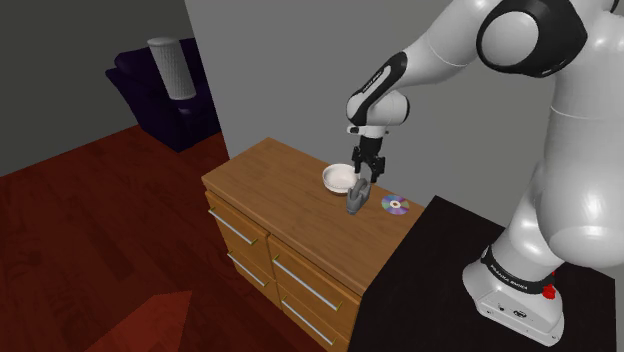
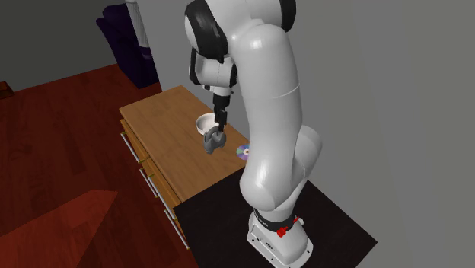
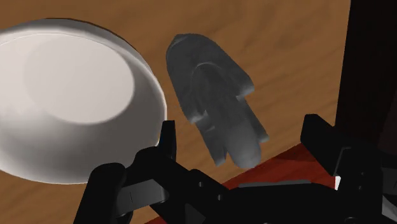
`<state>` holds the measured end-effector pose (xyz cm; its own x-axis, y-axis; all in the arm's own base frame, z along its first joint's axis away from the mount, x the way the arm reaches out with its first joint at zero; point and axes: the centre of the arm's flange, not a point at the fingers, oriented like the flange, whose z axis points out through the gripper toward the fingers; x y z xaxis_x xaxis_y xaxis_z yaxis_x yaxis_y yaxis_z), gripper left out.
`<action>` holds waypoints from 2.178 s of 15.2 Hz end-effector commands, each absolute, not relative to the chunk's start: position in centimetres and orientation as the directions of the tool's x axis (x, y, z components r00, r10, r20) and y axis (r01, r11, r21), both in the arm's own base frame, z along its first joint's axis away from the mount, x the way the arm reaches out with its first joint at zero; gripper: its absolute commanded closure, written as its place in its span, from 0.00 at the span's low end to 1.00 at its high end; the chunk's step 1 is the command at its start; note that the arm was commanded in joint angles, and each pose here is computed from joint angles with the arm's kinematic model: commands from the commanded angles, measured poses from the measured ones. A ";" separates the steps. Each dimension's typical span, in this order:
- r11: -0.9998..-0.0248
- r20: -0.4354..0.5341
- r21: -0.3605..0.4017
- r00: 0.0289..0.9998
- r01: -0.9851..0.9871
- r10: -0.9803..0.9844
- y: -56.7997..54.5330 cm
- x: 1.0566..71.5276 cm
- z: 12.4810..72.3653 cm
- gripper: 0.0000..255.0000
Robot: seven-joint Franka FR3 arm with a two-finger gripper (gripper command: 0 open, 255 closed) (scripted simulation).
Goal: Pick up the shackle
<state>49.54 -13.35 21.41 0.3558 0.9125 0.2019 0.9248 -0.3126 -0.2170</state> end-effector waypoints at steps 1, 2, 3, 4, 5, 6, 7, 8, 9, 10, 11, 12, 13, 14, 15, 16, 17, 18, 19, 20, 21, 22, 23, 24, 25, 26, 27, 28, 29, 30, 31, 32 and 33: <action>-0.294 0.209 -0.217 0.339 0.931 0.918 -13.2 50.0 20.2 0.00; -0.294 0.209 -0.217 0.339 0.931 0.918 -13.2 50.0 19.6 0.00; -0.294 0.209 -0.217 0.339 0.931 0.918 -13.2 50.0 19.1 0.00; -0.294 0.209 -0.217 0.339 0.931 0.918 -13.2 50.0 18.6 0.00; -0.294 0.209 -0.217 0.339 0.931 0.918 -13.2 50.0 18.0 0.00; -0.294 0.209 -0.217 0.339 0.931 0.918 -13.2 50.0 17.5 0.00; -0.294 0.209 -0.217 0.339 0.931 0.918 -13.2 50.0 17.2 0.00; -0.294 0.209 -0.217 0.339 0.931 0.918 -13.2 50.0 17.2 0.00; -0.294 0.208 -0.217 0.339 0.931 0.918 -13.2 50.0 17.2 1.00; -0.294 0.208 -0.217 0.339 0.931 0.918 -13.2 50.0 17.2 1.00; -0.294 0.208 -0.217 0.339 0.931 0.918 -13.2 50.0 17.2 1.00; -0.294 0.208 -0.217 0.339 0.931 0.918 -13.2 50.0 17.2 1.00; -0.294 0.208 -0.217 0.339 0.931 0.917 -13.2 50.0 17.2 1.00; -0.294 0.208 -0.217 0.339 0.931 0.918 -13.2 50.0 17.2 1.00; -0.294 0.208 -0.217 0.339 0.931 0.918 -13.2 50.0 17.2 1.00; -0.294 0.208 -0.217 0.339 0.931 0.918 -13.2 50.0 17.2 1.00; -0.294 0.208 -0.217 0.339 0.931 0.918 -13.2 50.0 17.2 1.00; -0.294 0.209 -0.217 0.339 0.931 0.918 -13.2 50.0 17.2 1.00; -0.294 0.209 -0.217 0.339 0.931 0.918 -13.2 50.0 17.7 1.00; -0.294 0.209 -0.217 0.339 0.931 0.918 -13.2 50.0 18.3 1.00; -0.294 0.209 -0.217 0.339 0.931 0.918 -13.2 50.0 18.8 1.00; -0.294 0.209 -0.217 0.339 0.931 0.918 -13.2 50.0 19.3 1.00; -0.294 0.209 -0.217 0.339 0.931 0.918 -13.2 50.0 19.9 1.00; -0.294 0.209 -0.217 0.339 0.931 0.918 -13.2 50.0 20.4 1.00; -0.294 0.209 -0.217 0.339 0.931 0.918 -13.2 50.0 20.9 1.00; -0.294 0.209 -0.217 0.339 0.931 0.918 -13.2 50.0 21.4 1.00; -0.294 0.209 -0.217 0.339 0.931 0.918 -13.2 50.0 22.0 1.00; -0.294 0.209 -0.217 0.339 0.931 0.918 -13.2 50.0 22.5 1.00; -0.294 0.209 -0.217 0.339 0.931 0.918 -13.2 50.0 23.0 1.00; -0.294 0.209 -0.217 0.339 0.931 0.918 -13.2 50.0 23.6 1.00; -0.294 0.209 -0.217 0.339 0.931 0.918 -13.2 50.0 24.1 1.00; -0.294 0.209 -0.217 0.339 0.931 0.918 -13.2 50.0 24.6 1.00; -0.294 0.209 -0.217 0.339 0.931 0.918 -13.2 50.0 25.1 1.00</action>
